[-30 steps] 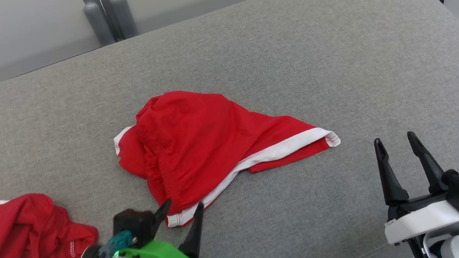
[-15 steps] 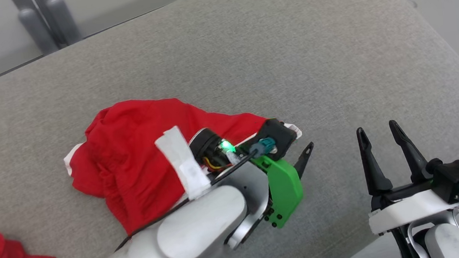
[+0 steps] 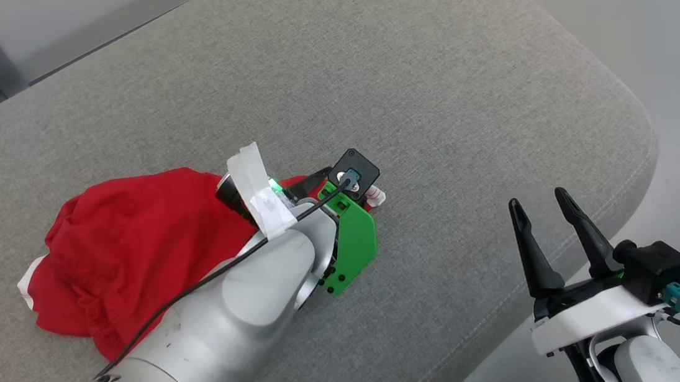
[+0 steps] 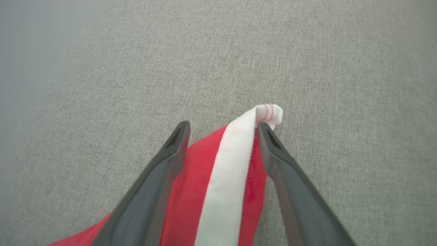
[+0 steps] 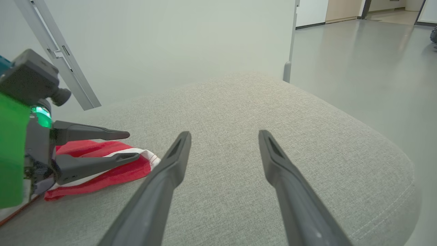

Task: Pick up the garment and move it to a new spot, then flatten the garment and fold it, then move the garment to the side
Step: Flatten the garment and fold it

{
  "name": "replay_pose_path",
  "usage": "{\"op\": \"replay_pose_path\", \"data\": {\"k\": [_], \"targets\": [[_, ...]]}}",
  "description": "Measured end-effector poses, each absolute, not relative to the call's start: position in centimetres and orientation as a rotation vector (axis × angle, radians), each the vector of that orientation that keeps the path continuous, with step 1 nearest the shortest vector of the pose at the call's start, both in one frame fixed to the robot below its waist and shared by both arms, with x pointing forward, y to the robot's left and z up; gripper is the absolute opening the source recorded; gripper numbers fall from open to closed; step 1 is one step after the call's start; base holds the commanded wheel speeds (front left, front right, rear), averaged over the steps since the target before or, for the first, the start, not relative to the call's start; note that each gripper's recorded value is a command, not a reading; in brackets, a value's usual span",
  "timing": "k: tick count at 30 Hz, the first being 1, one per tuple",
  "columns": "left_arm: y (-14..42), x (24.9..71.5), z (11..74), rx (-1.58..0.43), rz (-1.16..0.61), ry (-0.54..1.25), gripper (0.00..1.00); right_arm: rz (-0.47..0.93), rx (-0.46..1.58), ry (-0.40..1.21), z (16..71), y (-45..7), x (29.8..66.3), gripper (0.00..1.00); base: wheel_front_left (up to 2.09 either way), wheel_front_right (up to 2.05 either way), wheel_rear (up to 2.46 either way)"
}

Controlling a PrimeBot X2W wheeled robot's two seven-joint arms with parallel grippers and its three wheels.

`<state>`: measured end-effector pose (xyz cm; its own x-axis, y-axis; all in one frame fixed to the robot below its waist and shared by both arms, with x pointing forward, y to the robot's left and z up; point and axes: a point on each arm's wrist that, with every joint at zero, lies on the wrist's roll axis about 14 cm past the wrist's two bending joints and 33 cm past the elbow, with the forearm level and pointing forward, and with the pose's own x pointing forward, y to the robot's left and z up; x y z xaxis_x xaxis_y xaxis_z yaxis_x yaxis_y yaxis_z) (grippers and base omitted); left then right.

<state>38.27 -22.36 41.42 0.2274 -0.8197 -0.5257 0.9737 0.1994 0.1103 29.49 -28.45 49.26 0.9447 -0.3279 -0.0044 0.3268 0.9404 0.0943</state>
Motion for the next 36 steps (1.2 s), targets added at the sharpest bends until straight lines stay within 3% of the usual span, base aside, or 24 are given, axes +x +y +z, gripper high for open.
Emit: {"op": "replay_pose_path", "data": {"k": [1, 2, 6, 9, 17, 21, 24, 25, 27, 28, 29, 36], "targets": [[-22.2, 38.1, 40.9, 0.491, -1.308, 0.406, 0.23, -0.339, 0.093, -0.011, 49.3, -28.6, 29.3, 1.00, 0.00, 0.00, 0.00], [-22.1, 37.9, 40.6, 0.506, -1.321, 0.418, 0.00, -0.342, 0.092, -0.013, 49.3, -28.7, 29.3, 1.00, 0.00, 0.00, 0.00], [-21.8, 37.1, 40.4, 0.488, -1.340, 0.424, 0.00, -0.347, 0.089, -0.019, 49.5, -28.9, 29.3, 1.00, 0.00, 0.00, 0.00], [-22.4, 38.3, 42.8, 0.361, -1.280, 0.347, 0.00, -0.335, 0.090, -0.021, 49.5, -28.7, 29.7, 1.00, 0.00, 0.00, 0.00], [-20.8, 45.0, 53.0, 0.007, -0.934, -0.017, 0.00, -0.291, 0.082, -0.040, 49.9, -28.0, 31.1, 1.00, 0.00, 0.00, 0.00], [-20.7, 42.3, 52.2, 0.024, -0.999, -0.024, 0.00, -0.262, 0.082, -0.042, 49.8, -27.3, 31.8, 1.00, 0.00, 0.00, 0.00], [-20.2, 38.1, 48.0, 0.039, -1.102, 0.121, 0.00, -0.235, 0.089, -0.042, 49.7, -26.6, 32.3, 1.00, 0.00, 0.00, 0.00], [-20.1, 36.9, 47.0, 0.037, -1.128, 0.161, 0.02, -0.226, 0.092, -0.041, 49.7, -26.3, 32.5, 1.00, 0.00, 0.00, 0.00], [-20.1, 35.3, 46.0, 0.027, -1.174, 0.206, 0.44, -0.215, 0.094, -0.041, 49.6, -26.1, 32.8, 1.00, 0.00, 0.00, 0.00], [-20.0, 34.4, 45.3, 0.020, -1.194, 0.245, 0.88, -0.212, 0.095, -0.040, 49.6, -26.0, 33.0, 1.00, 0.00, 0.00, 0.00], [-19.9, 33.7, 44.8, 0.017, -1.211, 0.271, 1.00, -0.211, 0.096, -0.039, 49.6, -25.9, 33.0, 1.00, 0.00, 0.00, 0.00], [-20.2, 31.9, 46.6, -0.124, -1.248, 0.304, 1.00, -0.208, 0.091, -0.034, 49.4, -26.2, 33.2, 1.00, 0.00, 0.00, 0.00]]}}
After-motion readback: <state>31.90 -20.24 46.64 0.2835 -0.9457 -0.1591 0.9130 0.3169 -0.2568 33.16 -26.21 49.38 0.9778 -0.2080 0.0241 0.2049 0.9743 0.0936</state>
